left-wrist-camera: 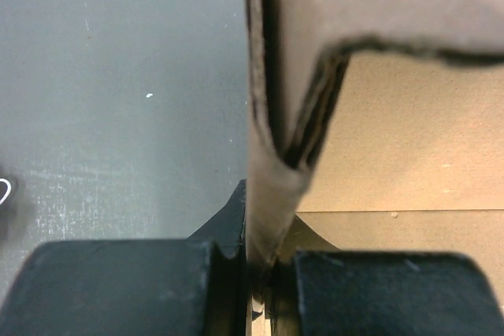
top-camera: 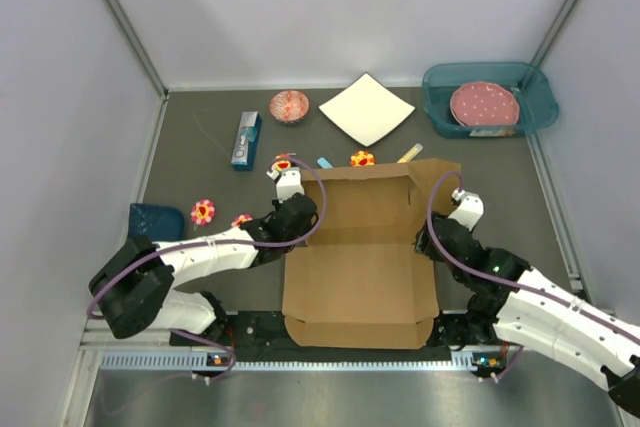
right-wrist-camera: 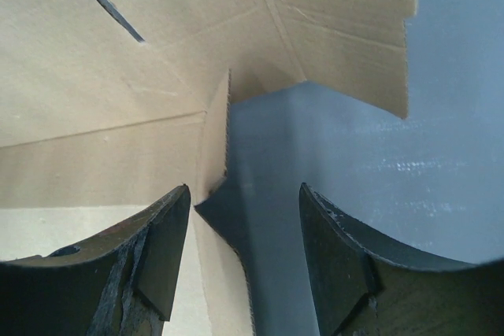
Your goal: Fold the paper box
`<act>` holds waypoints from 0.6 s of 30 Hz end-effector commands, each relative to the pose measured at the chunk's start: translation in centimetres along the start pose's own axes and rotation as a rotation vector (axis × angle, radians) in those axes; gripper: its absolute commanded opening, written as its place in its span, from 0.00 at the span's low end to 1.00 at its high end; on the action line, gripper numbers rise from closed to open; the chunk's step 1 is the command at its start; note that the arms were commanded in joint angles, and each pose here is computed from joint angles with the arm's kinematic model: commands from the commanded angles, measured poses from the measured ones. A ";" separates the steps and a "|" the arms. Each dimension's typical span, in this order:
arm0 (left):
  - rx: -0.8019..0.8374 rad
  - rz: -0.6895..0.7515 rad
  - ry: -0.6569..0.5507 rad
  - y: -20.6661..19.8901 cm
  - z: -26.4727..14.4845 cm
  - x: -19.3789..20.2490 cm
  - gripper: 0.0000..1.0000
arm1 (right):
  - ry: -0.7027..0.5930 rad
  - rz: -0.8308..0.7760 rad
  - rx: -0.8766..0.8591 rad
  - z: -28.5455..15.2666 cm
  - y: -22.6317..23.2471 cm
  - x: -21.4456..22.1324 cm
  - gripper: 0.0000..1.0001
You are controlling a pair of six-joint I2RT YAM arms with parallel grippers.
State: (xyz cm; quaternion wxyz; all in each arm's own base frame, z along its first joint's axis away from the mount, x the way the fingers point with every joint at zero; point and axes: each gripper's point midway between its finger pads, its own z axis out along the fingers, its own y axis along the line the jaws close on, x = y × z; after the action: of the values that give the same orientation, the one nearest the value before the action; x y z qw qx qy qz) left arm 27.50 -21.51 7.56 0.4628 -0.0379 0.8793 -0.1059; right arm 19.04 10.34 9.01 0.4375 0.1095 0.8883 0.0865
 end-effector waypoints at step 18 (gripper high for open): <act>-0.032 0.093 0.105 1.6 -0.3 2.4 0.00 | -0.094 -0.094 -0.116 2.6 5.5 -3.1 0.09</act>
State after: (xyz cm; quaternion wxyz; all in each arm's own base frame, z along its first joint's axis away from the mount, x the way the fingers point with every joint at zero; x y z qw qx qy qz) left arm 27.43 -21.62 7.57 0.4598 -0.0303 0.8809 -0.1077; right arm 21.81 12.85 8.13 0.4506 0.0661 0.8874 0.0706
